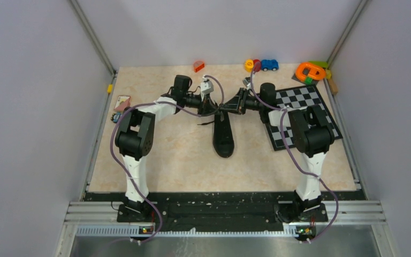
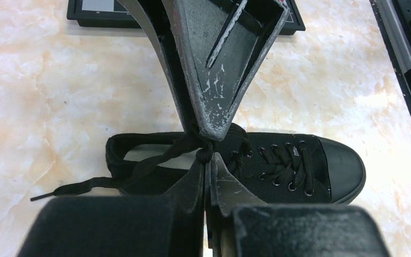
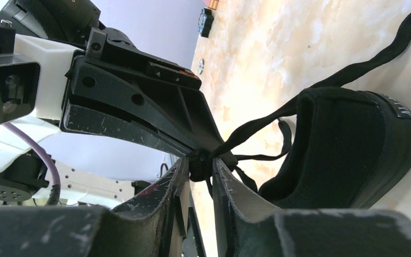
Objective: Tie the shoes
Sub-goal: Wrap the shoelace around the shoelace.
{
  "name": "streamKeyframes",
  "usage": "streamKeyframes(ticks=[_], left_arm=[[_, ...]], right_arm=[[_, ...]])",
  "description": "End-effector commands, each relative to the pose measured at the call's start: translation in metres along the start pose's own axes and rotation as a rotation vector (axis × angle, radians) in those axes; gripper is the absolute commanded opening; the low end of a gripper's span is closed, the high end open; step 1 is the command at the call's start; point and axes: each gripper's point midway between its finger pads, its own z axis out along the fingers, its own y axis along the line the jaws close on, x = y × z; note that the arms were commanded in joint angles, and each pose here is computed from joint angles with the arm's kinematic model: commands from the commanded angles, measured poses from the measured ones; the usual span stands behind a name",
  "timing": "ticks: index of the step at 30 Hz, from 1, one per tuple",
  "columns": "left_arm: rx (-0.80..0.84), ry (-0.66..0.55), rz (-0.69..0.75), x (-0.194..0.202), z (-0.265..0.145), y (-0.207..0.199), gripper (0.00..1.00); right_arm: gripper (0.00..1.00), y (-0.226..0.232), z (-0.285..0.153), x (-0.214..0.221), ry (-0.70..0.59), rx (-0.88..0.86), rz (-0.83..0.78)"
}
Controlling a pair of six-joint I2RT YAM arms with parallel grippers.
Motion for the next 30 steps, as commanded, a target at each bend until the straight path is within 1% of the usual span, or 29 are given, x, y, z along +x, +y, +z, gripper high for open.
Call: streamKeyframes(ticks=[1, 4, 8, 24, 30], left_arm=[[0.039, -0.019, 0.014, -0.0139, 0.0006, -0.0058, 0.0], [0.047, -0.017, 0.016, -0.0136, 0.0007, -0.0075, 0.0], [0.058, -0.013, 0.009, -0.0137, 0.002, -0.0093, 0.0], [0.089, 0.006, -0.052, -0.0167, 0.0094, -0.0083, 0.0], [0.091, 0.018, -0.079, -0.0161, 0.0105, -0.0077, 0.0]], right_arm=[[0.25, 0.0042, -0.0018, -0.007, -0.017, -0.024, -0.05], [0.29, 0.0038, -0.0014, -0.0076, -0.019, -0.025, -0.05], [0.32, 0.0042, -0.0006, -0.0068, -0.017, -0.026, -0.051], [0.38, 0.0028, 0.0034, -0.0039, -0.005, -0.023, -0.062], [0.39, 0.0035, 0.005, -0.0049, -0.004, -0.021, -0.062]])
